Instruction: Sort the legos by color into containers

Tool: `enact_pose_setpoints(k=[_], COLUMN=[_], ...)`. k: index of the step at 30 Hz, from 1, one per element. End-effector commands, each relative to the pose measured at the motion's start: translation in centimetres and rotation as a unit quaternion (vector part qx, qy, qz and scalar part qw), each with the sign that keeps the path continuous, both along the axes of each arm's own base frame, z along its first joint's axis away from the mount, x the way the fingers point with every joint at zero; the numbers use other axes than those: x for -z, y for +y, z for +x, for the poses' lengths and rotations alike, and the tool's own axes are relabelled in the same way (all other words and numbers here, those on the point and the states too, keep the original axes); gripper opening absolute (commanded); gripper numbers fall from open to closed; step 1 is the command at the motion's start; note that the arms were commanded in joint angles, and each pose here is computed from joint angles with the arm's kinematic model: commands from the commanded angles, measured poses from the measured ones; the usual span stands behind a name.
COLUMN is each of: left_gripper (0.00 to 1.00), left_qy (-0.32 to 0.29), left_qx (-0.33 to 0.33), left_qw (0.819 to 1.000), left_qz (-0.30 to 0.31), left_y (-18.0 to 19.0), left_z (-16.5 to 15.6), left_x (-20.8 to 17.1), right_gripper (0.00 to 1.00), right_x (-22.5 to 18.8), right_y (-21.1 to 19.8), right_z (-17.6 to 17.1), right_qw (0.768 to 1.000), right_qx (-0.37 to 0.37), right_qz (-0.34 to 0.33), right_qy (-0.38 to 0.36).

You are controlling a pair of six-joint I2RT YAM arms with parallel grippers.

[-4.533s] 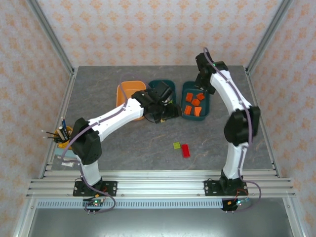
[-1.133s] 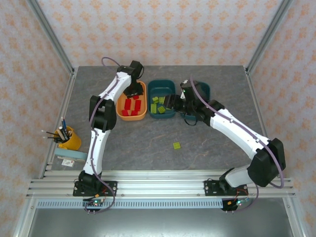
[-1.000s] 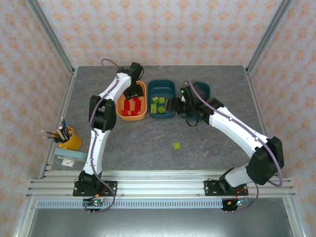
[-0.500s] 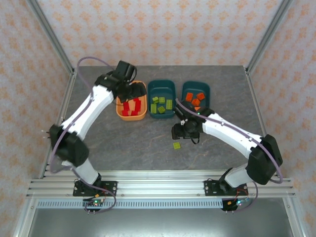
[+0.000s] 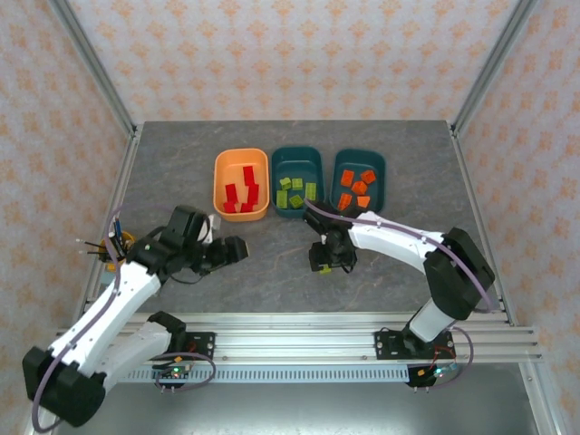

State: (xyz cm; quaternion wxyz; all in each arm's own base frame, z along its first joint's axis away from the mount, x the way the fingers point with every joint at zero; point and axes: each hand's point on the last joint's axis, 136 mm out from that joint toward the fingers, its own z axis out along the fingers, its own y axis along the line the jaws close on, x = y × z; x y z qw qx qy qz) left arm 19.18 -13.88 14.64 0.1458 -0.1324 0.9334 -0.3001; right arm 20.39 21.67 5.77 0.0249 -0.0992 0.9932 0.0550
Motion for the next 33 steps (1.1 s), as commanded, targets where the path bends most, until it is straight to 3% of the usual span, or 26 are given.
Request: enact_pose_setpoints(k=[1, 7, 23, 28, 33], left_gripper=[0.79, 0.79, 0.79, 0.79, 0.79], left_qy=[-0.017, -0.009, -0.014, -0.029, -0.052], left_qx=[-0.020, -0.028, -0.027, -0.044, -0.098], left_qw=[0.999, 0.999, 0.999, 0.998, 0.993], left_qz=[-0.038, -0.036, -0.042, -0.047, -0.040], left_y=[-0.2, 0.4, 0.3, 0.3, 0.5], left_z=[-0.5, -1.8, -1.7, -0.8, 3.1], left_x=[-0.1, 0.9, 0.4, -0.8, -4.1], right_gripper=[0.62, 0.59, 0.33, 0.28, 0.28], right_x=[1.1, 2.6, 4.1, 0.9, -4.9], right_y=[0.3, 0.6, 0.2, 0.5, 2.3], right_z=[-0.4, -0.2, 1.2, 2.7, 7.5], right_qw=[1.000, 1.000, 0.999, 0.998, 0.995], right_qx=[-0.008, -0.003, 0.011, 0.013, 0.019], right_qz=[-0.004, -0.010, -0.048, -0.041, -0.019], right_qy=[0.006, 0.016, 0.005, -0.036, -0.099])
